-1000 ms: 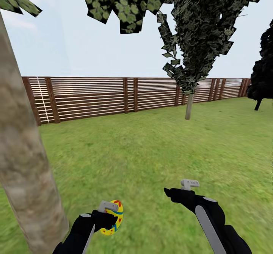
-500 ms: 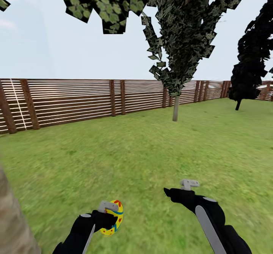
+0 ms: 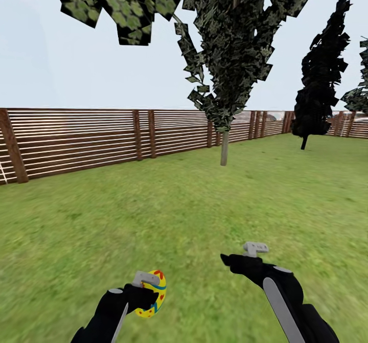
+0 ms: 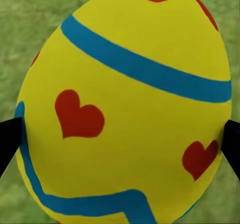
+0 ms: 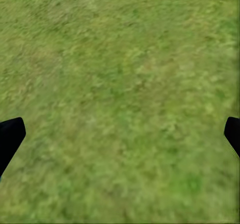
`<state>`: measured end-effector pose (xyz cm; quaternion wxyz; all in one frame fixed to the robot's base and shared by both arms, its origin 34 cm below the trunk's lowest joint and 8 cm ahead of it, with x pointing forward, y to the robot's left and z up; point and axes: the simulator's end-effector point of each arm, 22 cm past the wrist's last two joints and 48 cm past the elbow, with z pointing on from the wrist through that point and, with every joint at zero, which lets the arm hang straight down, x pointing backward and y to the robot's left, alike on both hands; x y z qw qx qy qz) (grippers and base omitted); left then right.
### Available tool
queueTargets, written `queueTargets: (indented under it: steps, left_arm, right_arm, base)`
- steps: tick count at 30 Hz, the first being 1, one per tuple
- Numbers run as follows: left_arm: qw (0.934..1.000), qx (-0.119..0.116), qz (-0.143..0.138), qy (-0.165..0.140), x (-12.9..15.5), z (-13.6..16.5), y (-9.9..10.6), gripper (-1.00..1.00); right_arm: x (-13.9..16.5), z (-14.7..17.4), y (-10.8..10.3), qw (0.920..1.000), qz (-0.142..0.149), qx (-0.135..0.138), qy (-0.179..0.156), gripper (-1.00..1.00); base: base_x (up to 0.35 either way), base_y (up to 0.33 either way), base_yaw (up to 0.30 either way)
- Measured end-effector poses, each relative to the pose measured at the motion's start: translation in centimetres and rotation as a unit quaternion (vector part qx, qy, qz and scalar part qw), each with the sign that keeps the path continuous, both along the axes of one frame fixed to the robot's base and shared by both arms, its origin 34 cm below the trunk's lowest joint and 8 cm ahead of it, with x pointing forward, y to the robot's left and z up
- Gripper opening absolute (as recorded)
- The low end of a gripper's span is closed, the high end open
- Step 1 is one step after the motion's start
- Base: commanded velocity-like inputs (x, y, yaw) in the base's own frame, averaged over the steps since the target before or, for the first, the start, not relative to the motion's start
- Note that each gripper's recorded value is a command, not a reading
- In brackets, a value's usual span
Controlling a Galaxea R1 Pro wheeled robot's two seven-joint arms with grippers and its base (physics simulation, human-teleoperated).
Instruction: Take the three Easter eggs out of the wicker basket on the lawn in the garden, then place them on the lawn next to a single tree (choose any tree) so that all three eggs are next to the same tree and none are left in the basket.
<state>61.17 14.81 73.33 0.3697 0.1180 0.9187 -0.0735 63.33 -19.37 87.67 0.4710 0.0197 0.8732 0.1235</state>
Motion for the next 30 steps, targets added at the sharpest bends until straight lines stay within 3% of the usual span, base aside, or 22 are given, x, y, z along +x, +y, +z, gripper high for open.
queueTargets:
  steps: [9, 17, 20, 22, 30]
  left_arm:
    - [1.0000, -0.001, 0.001, 0.000, 0.0, 0.0, 0.0, -1.00]
    - [0.9995, -0.030, 0.006, 0.003, 0.0, 0.4, -0.7, -1.00]
    - [0.9977, -0.066, 0.013, 0.009, 0.0, 0.9, -1.4, -1.00]
    - [0.9970, -0.076, 0.015, 0.011, 0.0, 1.1, -1.5, -1.00]
    - [0.9969, -0.075, 0.019, 0.015, -0.1, -0.3, -1.2, -1.00]
  right_arm:
    - [0.0, 0.0, 0.0, 1.0000, 0.000, 0.000, 0.000, 1.00]
    - [0.0, -0.1, 0.0, 1.0000, 0.000, 0.000, 0.001, 1.00]
    - [0.0, -0.1, 0.0, 1.0000, 0.000, 0.000, 0.001, 1.00]
    - [0.0, -0.1, 0.0, 1.0000, 0.000, 0.000, 0.001, 1.00]
    - [0.0, -1.2, 0.1, 1.0000, 0.001, 0.002, 0.001, 1.00]
  base:
    - [0.275, -0.088, -0.001]
    - [0.031, -0.002, 0.000]
    - [0.001, 0.000, 0.000]
    - [0.000, 0.000, 0.000]
    - [0.000, 0.000, 0.000]
